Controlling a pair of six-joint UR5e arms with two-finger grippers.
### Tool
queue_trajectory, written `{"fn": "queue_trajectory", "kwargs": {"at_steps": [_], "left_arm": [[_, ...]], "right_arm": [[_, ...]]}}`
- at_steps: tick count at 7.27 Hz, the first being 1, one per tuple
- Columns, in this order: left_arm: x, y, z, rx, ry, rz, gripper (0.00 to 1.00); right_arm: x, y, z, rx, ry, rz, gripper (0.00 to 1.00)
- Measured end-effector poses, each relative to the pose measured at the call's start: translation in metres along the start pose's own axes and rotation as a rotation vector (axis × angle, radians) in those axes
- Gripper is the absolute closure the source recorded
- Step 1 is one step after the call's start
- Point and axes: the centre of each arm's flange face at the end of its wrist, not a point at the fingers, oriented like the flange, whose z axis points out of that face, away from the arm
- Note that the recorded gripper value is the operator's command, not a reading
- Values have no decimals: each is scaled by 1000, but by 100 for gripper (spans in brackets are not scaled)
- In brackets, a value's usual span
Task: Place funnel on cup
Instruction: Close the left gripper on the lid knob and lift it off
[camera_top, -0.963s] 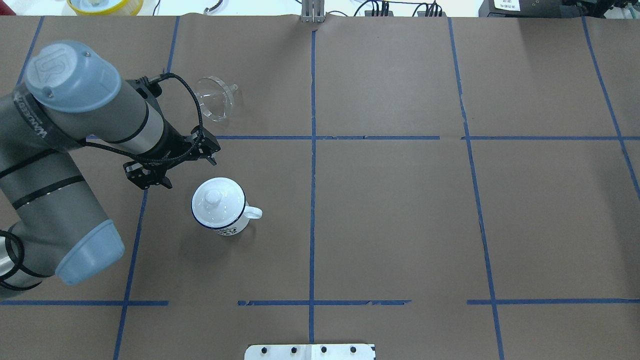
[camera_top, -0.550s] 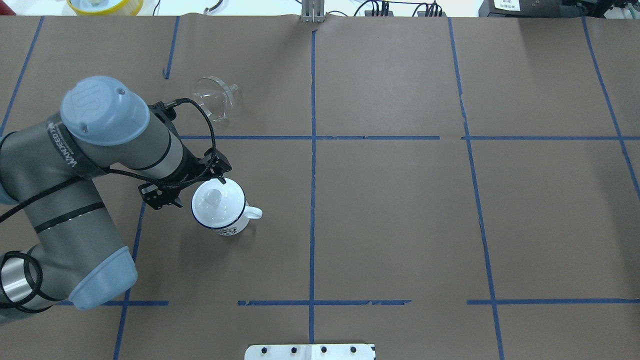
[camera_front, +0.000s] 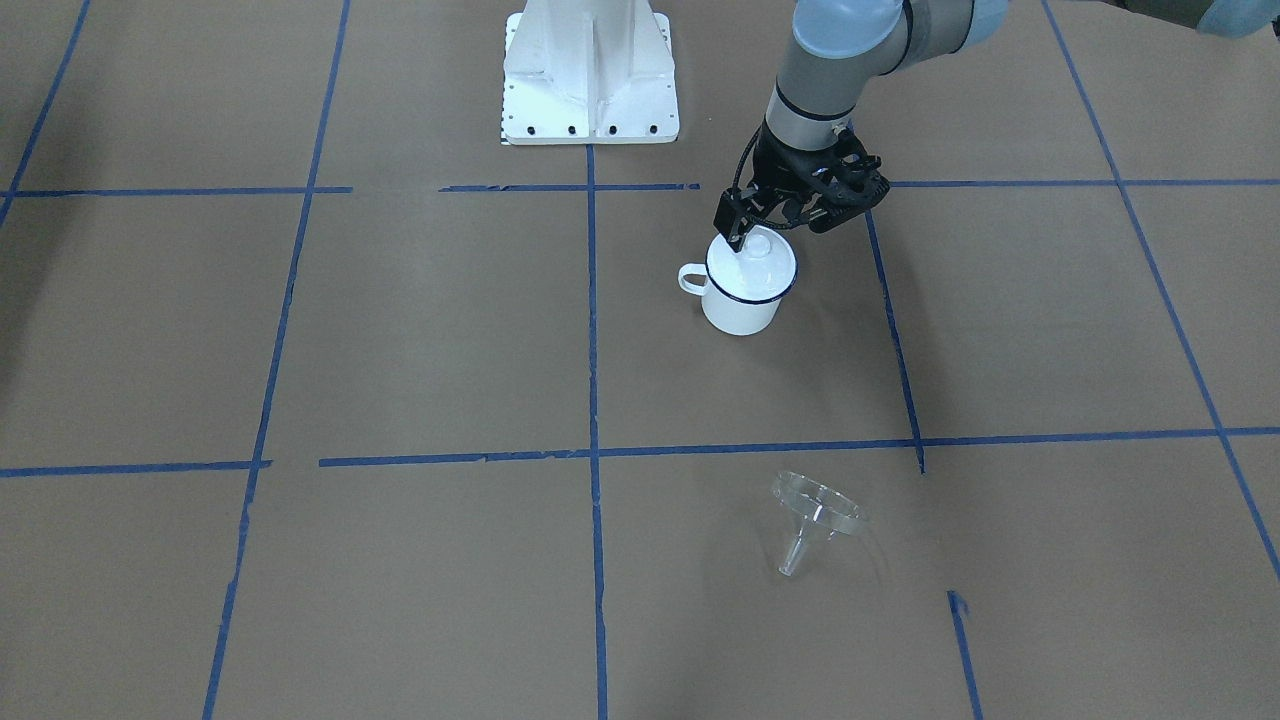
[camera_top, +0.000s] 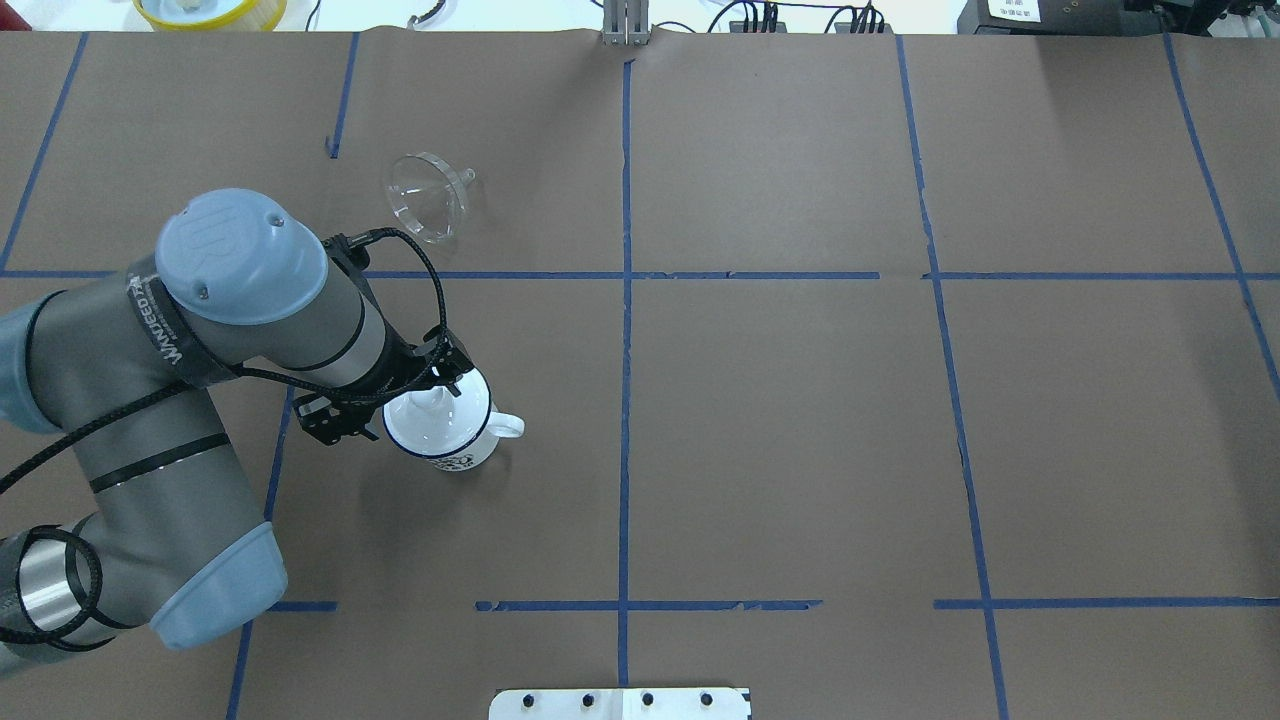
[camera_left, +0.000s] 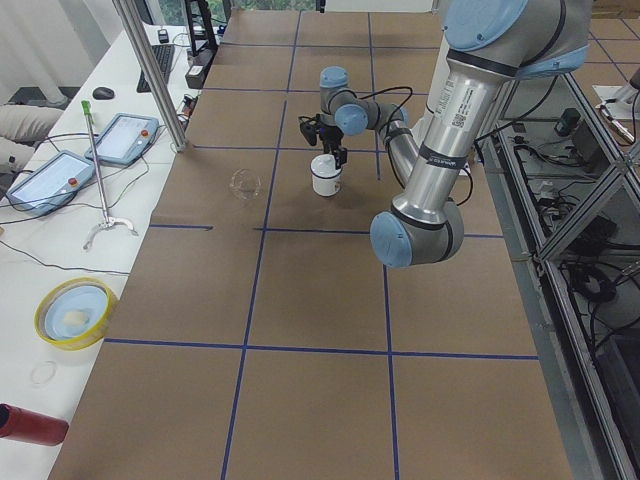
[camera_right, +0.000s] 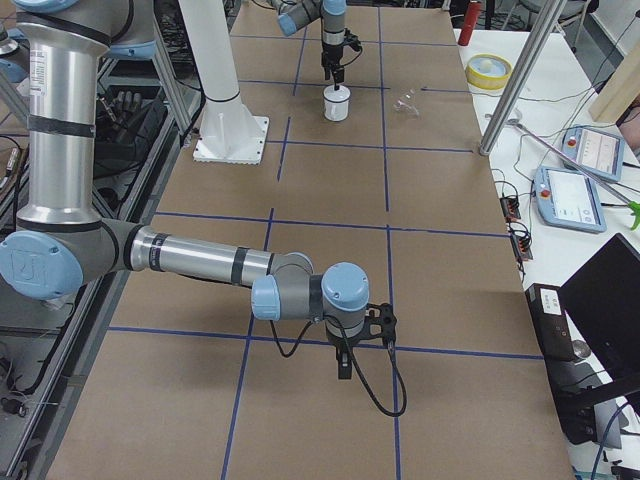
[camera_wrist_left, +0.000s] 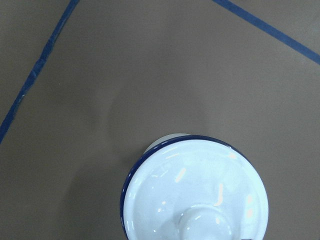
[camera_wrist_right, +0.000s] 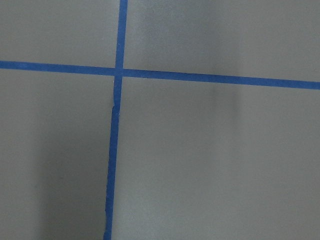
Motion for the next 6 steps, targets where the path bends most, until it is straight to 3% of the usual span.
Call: {"fn": "queue_trajectory", "kwargs": {"at_steps": [3, 4, 5, 6], "left_arm": [[2, -6, -2, 62, 11, 0, 21], [3, -7, -1, 71, 12, 0, 29], [3, -7, 0, 74, 11, 1, 51], [4, -7, 0, 74, 11, 1, 81]], "right_arm": [[0, 0, 0, 0, 0, 0, 0], [0, 0, 0, 0, 0, 0, 0], [0, 0, 0, 0, 0, 0, 0], [0, 0, 0, 0, 0, 0, 0]]}}
